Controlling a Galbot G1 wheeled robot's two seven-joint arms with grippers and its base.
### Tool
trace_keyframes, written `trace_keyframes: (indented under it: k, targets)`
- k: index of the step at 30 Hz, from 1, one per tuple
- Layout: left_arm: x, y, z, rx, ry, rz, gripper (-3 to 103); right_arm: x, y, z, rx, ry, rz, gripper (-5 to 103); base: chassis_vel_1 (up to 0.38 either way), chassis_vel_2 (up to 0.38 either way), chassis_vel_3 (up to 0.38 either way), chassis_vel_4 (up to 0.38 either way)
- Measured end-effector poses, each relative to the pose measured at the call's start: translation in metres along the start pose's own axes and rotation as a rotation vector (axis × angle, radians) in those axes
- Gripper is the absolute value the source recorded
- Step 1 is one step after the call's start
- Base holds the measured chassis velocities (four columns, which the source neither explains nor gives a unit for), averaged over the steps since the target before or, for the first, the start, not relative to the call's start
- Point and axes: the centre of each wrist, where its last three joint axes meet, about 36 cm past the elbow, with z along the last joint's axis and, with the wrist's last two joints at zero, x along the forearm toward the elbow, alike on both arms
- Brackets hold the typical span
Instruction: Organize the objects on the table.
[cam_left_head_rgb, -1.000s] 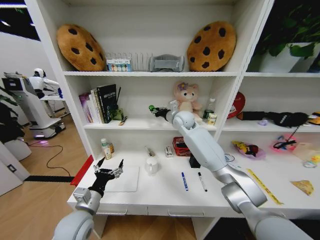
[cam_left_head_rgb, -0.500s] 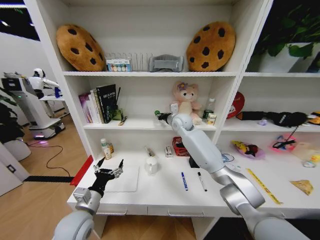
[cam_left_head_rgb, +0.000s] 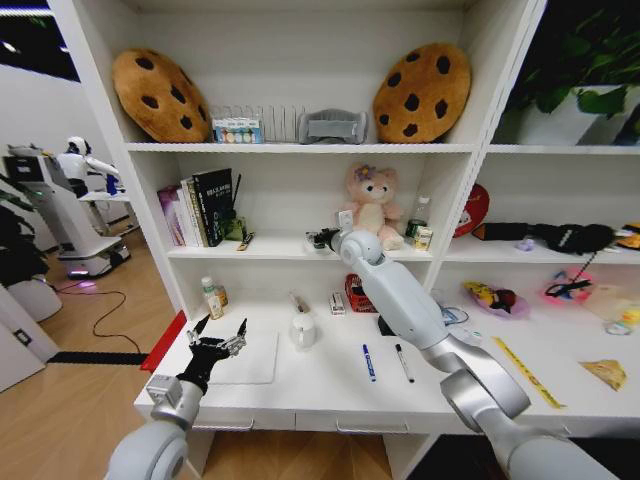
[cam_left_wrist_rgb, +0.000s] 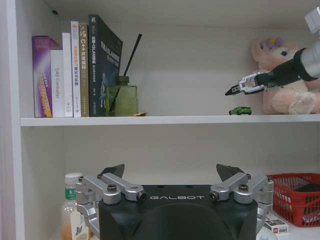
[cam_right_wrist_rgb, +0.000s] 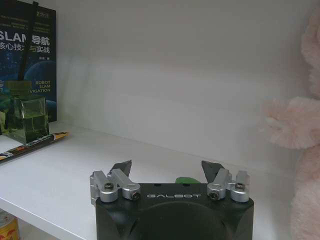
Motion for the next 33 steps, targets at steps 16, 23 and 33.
trace_keyframes:
  k: [16,23,33]
  targets:
    - [0.000,0.000,0.000,0.000,0.000,0.001,100,0.214,0.006,0.085,-0.014,-0.020,0.042,100,0.000,0.000,0.000,0.000]
    - [0.000,0.000,0.000,0.000,0.000,0.001,100,0.251,0.016,0.170,-0.111,0.137,0.177,100,0.000,0.000,0.000,0.000]
    - [0.000,0.000,0.000,0.000,0.000,0.000,100,0.186,0.030,0.273,-0.256,0.228,0.432,100,0.000,0.000,0.000,0.000]
